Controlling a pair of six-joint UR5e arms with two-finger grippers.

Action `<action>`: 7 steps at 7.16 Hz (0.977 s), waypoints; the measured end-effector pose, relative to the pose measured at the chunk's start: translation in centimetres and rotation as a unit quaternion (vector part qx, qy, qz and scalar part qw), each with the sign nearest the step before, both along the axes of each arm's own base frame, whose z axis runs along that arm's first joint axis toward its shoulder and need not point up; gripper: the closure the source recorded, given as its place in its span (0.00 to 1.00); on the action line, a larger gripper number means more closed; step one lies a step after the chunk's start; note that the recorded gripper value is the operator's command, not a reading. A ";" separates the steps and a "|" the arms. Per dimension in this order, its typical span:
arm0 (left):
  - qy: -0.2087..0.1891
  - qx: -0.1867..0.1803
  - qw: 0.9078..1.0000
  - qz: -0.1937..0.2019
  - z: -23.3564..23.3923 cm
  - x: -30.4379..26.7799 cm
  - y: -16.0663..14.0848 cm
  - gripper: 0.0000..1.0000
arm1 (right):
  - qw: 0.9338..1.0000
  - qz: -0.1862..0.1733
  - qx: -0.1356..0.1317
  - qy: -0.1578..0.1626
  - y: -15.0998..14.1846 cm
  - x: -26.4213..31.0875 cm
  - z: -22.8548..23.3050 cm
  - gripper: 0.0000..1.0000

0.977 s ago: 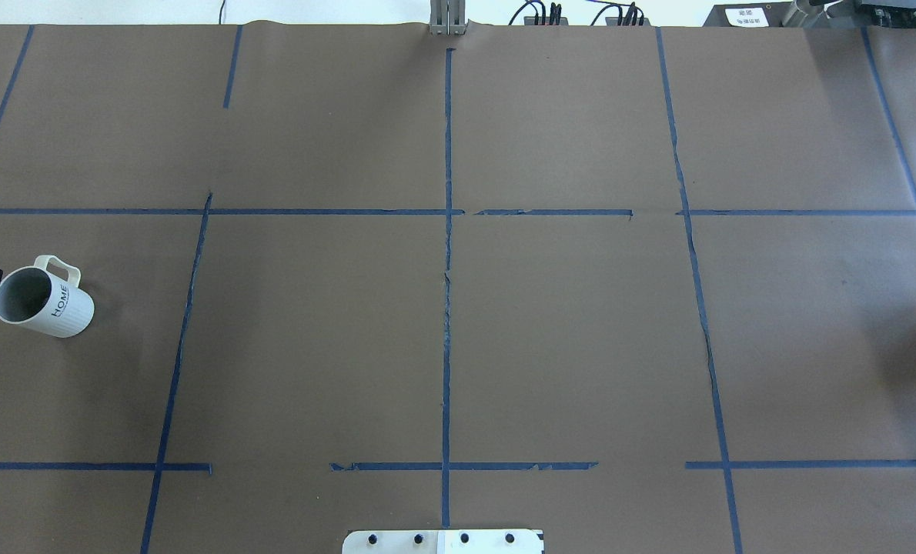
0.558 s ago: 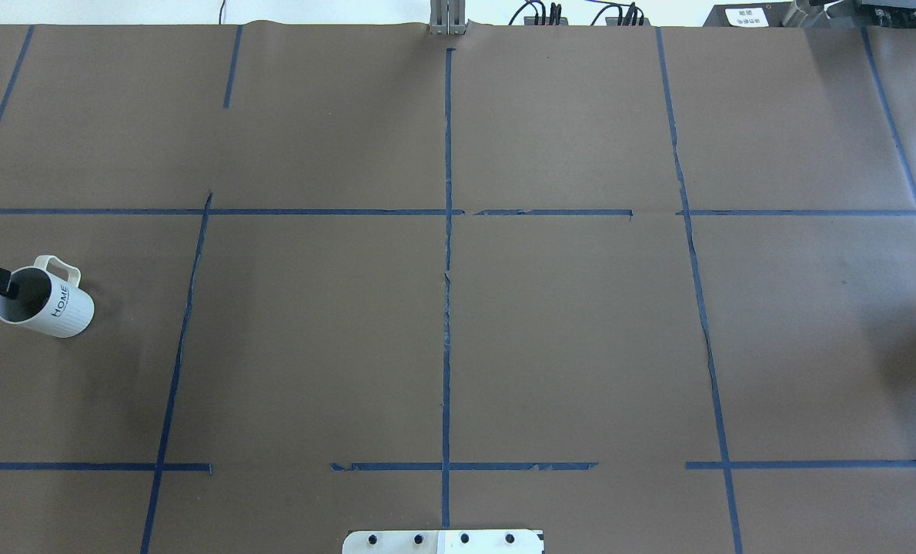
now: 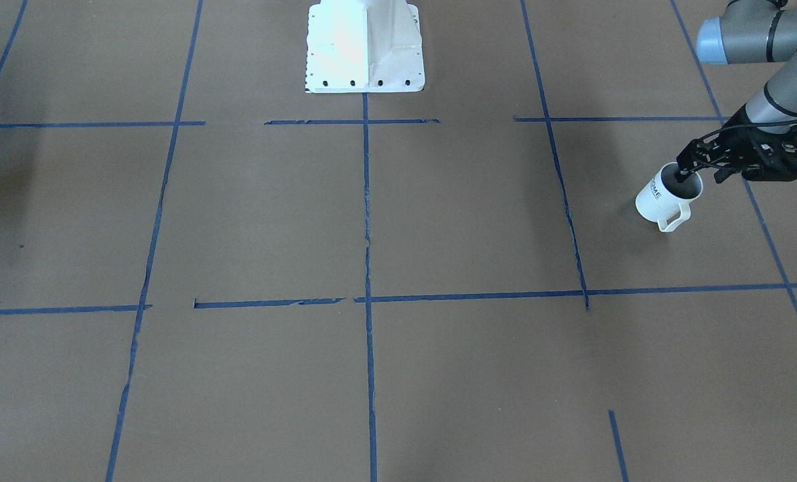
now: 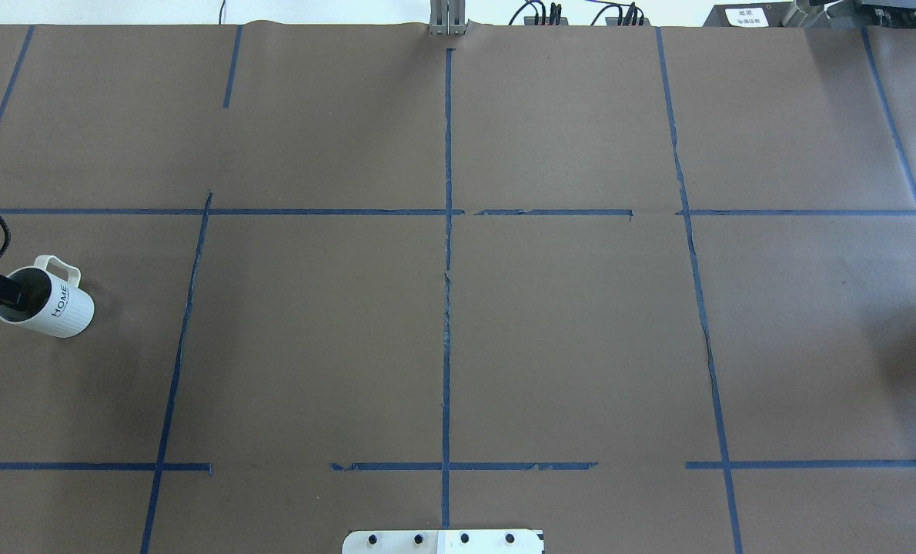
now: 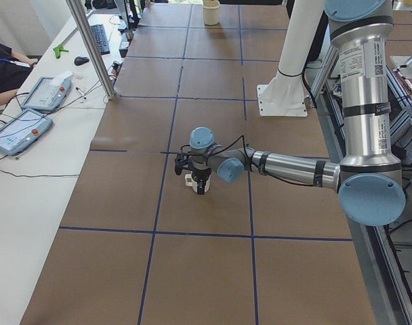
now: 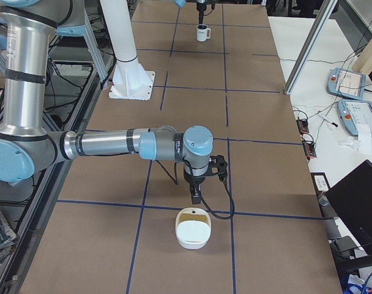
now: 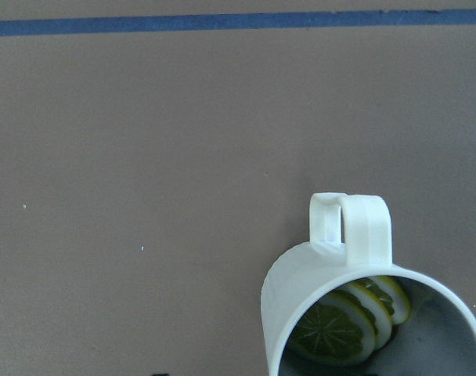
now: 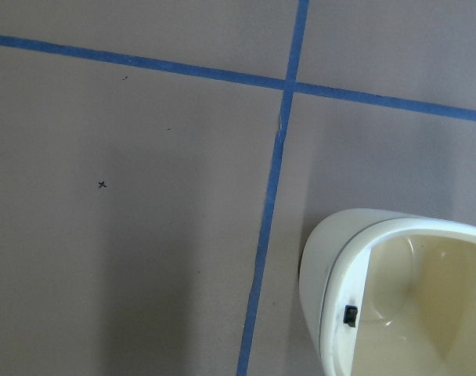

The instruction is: Left arm hands cup to right arm to dump lemon

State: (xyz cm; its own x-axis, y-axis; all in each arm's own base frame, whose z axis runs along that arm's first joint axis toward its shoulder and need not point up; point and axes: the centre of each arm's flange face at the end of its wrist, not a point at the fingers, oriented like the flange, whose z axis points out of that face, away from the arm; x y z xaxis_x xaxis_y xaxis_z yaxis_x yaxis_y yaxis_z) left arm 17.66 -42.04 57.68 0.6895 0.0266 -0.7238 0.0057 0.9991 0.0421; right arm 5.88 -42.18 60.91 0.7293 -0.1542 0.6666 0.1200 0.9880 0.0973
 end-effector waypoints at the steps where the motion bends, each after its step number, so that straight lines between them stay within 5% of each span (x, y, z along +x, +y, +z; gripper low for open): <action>1: 0.000 -0.001 1.000 -0.001 0.0 0.0 0.0 1.00 | 1.000 0.000 0.000 0.000 0.0 0.0 0.0 0.00; 7: 0.002 -0.009 1.000 -0.030 -2.2 -2.4 -1.0 1.00 | 1.000 0.000 0.017 0.000 -0.6 -0.1 -0.7 0.00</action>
State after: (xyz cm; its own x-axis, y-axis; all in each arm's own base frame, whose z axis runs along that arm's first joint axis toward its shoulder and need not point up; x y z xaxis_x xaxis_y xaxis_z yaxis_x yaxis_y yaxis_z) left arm 15.30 -43.01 55.50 0.6864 -0.0281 -0.7267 0.0660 0.9975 0.0239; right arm 5.82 -42.74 60.19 0.7296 -0.1761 0.6608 0.1198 0.9843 0.1299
